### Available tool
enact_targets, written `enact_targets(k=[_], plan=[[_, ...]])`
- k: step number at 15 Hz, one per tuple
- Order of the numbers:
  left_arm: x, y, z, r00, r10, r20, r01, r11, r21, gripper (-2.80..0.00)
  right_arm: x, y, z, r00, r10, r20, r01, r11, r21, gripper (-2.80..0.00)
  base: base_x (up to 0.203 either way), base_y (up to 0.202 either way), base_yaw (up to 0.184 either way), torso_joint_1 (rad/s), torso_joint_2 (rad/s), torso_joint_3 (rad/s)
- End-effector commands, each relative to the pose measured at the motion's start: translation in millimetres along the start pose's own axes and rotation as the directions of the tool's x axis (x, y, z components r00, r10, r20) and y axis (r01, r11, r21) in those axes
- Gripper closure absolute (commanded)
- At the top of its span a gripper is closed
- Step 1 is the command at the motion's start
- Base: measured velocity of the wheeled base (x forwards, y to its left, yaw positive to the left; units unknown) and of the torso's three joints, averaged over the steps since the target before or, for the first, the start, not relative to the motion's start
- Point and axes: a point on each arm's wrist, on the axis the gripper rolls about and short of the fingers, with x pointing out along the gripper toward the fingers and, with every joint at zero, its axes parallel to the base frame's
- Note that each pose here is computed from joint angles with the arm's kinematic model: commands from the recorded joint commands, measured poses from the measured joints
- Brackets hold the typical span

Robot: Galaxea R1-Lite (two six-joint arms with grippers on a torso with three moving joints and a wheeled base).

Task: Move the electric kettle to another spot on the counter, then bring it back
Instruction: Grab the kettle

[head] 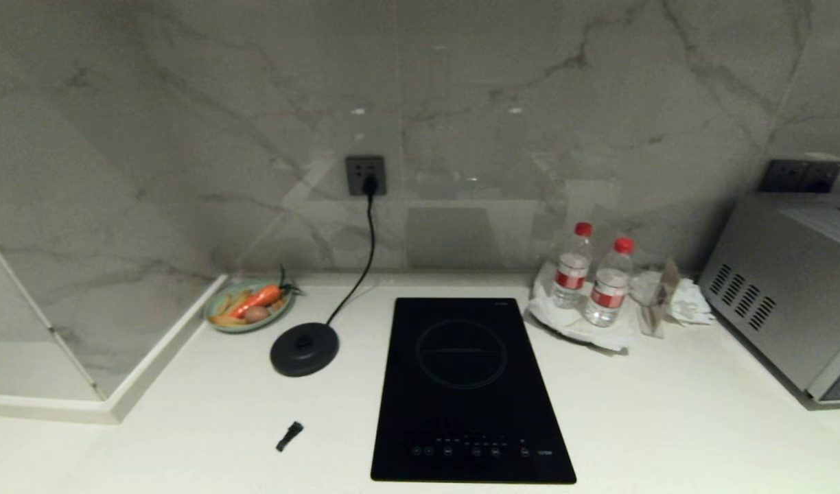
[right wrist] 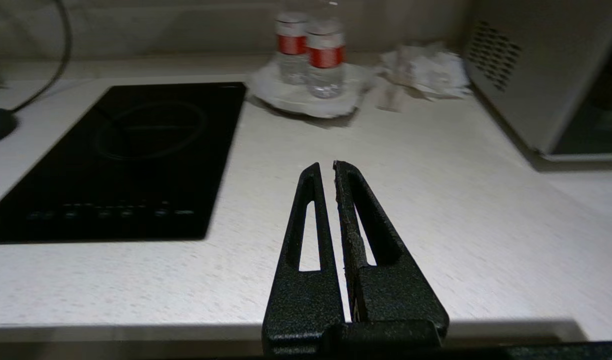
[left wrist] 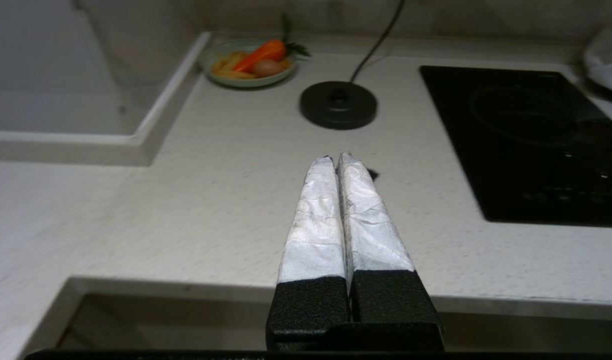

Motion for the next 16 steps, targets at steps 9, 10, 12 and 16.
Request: enact_targets(k=[9,10,12,16], plan=[[0.0,0.0,-0.1,1.000,0.000,-0.001,0.000,1.000,-0.001,0.00,0.0,0.0,0.0,1.000,0.000,0.000,0.000,1.000,0.000,0.00,-0.003,-0.009,0.177,0.001,0.01,0.004],[-0.1,0.0,0.2,1.000,0.000,0.000,0.000,1.000,-0.001,0.00,0.0,0.0,0.0,1.000,0.000,0.000,0.000,1.000,-0.001,0.00,-0.001,-0.007,0.174,0.002,0.00,-0.002],[0.0,0.0,-0.2,1.000,0.001,-0.002,-0.001,1.000,-0.001,0.00,0.0,0.0,0.0,1.000,0.000,0.000,0.000,1.000,0.000,0.00,-0.002,-0.009,0.177,0.001,0.00,0.007],[0.0,0.0,0.1,1.000,0.000,0.000,0.000,1.000,-0.001,0.00,0.0,0.0,0.0,1.000,0.000,0.000,0.000,1.000,-0.001,0.00,-0.002,-0.007,0.175,0.002,0.00,0.002]])
